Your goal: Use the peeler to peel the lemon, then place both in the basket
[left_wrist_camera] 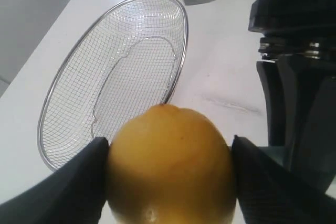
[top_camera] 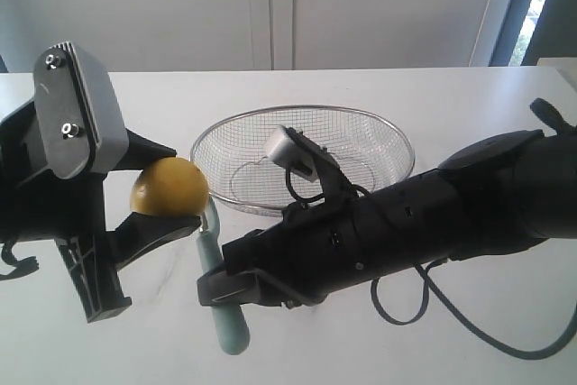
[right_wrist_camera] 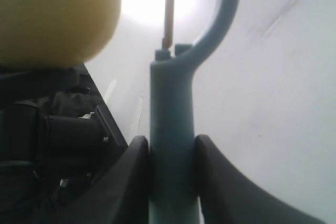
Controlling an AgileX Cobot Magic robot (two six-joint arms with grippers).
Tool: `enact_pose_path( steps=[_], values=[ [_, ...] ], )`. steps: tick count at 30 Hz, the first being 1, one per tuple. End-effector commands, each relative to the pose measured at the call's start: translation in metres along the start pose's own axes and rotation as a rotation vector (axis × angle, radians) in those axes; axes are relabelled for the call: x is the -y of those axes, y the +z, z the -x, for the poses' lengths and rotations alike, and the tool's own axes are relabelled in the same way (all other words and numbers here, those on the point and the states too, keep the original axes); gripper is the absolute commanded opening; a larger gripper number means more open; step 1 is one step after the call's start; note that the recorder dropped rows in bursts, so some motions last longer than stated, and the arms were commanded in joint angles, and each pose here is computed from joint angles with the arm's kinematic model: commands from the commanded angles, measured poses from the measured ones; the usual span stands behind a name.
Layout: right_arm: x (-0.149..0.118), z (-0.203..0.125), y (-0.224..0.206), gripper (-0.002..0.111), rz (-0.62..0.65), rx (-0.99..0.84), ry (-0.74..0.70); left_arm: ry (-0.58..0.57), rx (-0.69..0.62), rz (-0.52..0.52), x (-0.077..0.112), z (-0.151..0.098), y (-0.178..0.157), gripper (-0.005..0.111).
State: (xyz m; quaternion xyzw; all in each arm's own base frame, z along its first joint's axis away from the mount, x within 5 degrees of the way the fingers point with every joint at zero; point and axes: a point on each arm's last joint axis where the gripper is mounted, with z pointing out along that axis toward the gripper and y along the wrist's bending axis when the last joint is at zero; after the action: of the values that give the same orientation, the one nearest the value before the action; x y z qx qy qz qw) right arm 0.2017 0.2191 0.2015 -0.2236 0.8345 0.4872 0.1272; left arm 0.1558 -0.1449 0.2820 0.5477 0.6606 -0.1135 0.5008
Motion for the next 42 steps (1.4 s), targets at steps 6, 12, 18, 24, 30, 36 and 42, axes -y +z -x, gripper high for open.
enact_pose_path(
  steps=[6,12,18,24,30,36,42],
  values=[
    [-0.013,0.006,-0.012,0.005,-0.029,0.062,-0.042,-0.03,0.007,-0.001,0.001,0.0,-0.001,0.0],
    [-0.021,0.007,-0.029,0.005,-0.087,0.089,-0.06,-0.03,0.007,-0.001,0.001,0.0,-0.001,0.0],
    [-0.047,0.008,-0.051,0.005,-0.061,0.16,-0.137,-0.03,0.007,-0.001,0.001,0.0,-0.001,0.0],
    [-0.074,0.0,-0.082,0.005,-0.078,0.22,-0.215,-0.029,0.007,0.001,0.001,0.0,-0.001,0.0],
    [-0.087,-0.009,-0.111,0.005,-0.193,0.299,-0.25,-0.029,0.007,0.001,0.001,0.0,-0.001,0.0],
    [-0.084,-0.02,-0.122,0.005,-0.283,0.292,-0.217,-0.029,0.007,-0.001,0.001,0.0,-0.001,0.0],
    [-0.053,-0.032,-0.11,0.005,-0.373,0.312,-0.151,-0.029,0.007,-0.003,0.001,0.0,-0.001,0.0]
  ],
)
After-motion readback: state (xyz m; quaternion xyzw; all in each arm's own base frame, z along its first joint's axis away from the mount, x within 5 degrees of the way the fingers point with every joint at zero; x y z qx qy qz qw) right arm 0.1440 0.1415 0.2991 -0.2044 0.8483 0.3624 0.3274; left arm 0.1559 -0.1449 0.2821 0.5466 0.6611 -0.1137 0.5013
